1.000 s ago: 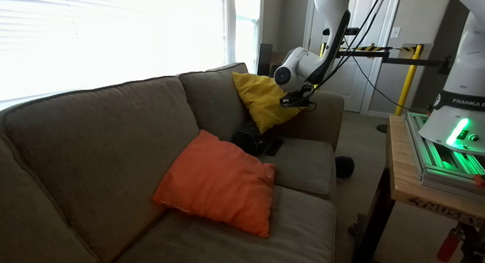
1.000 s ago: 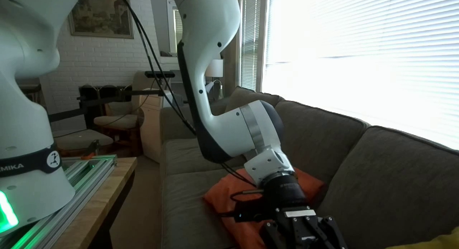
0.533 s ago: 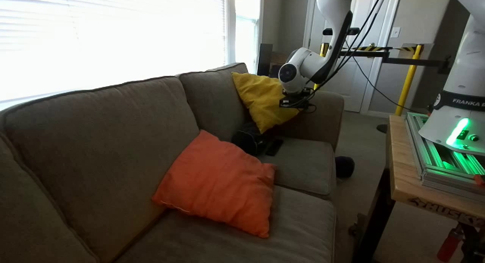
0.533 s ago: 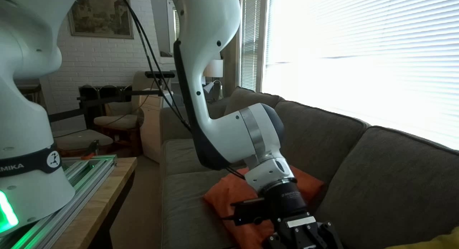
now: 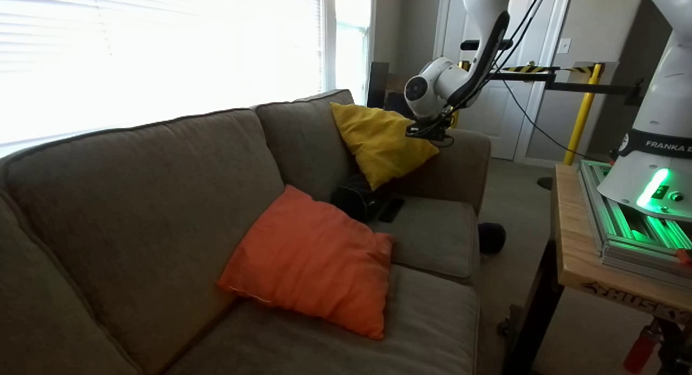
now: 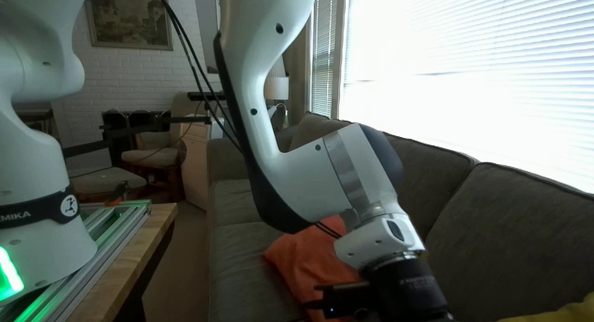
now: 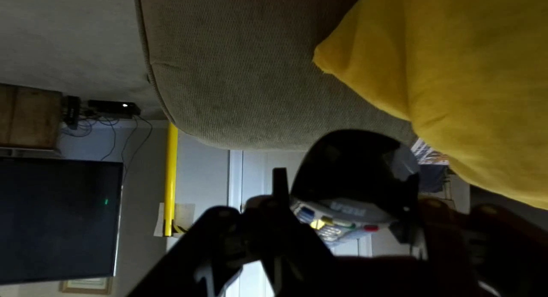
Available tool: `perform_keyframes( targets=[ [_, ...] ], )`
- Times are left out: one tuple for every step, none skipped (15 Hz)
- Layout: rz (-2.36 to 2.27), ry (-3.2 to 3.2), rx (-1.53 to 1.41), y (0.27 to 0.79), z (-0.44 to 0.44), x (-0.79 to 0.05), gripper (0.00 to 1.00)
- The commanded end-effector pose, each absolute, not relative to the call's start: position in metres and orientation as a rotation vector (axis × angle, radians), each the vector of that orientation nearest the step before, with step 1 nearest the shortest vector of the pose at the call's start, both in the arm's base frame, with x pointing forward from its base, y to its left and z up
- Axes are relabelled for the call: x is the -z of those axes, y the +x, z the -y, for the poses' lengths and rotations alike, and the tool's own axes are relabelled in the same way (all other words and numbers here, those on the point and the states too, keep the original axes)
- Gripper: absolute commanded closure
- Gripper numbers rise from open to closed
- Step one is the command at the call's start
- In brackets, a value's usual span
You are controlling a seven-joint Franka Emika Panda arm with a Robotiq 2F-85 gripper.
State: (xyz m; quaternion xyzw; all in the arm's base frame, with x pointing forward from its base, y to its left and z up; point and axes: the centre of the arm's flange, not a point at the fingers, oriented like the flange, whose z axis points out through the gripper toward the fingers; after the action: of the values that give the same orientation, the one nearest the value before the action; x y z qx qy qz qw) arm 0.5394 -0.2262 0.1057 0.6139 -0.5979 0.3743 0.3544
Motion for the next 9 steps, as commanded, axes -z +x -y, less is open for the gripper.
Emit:
perform_keyframes(
  targets=[
    [1.603, 1.650, -0.954, 0.551, 0.277, -0.133, 0.73],
    [1.593, 1.683, -0.965, 0.554, 0.286, -0.138, 0.73],
    [1.586, 1.704, -0.970, 0.559, 0.291, -0.141, 0.73],
    [1.571, 1.728, -0.968, 0.564, 0.290, -0.142, 0.73],
    [1.551, 1.753, -0.961, 0.570, 0.288, -0.142, 0.73],
    [1.534, 1.774, -0.957, 0.575, 0.285, -0.143, 0.73],
    [1.566, 1.726, -0.961, 0.560, 0.287, -0.143, 0.48],
    [1.552, 1.742, -0.963, 0.564, 0.284, -0.144, 0.48],
    [1.544, 1.749, -0.965, 0.567, 0.281, -0.145, 0.48]
  ],
)
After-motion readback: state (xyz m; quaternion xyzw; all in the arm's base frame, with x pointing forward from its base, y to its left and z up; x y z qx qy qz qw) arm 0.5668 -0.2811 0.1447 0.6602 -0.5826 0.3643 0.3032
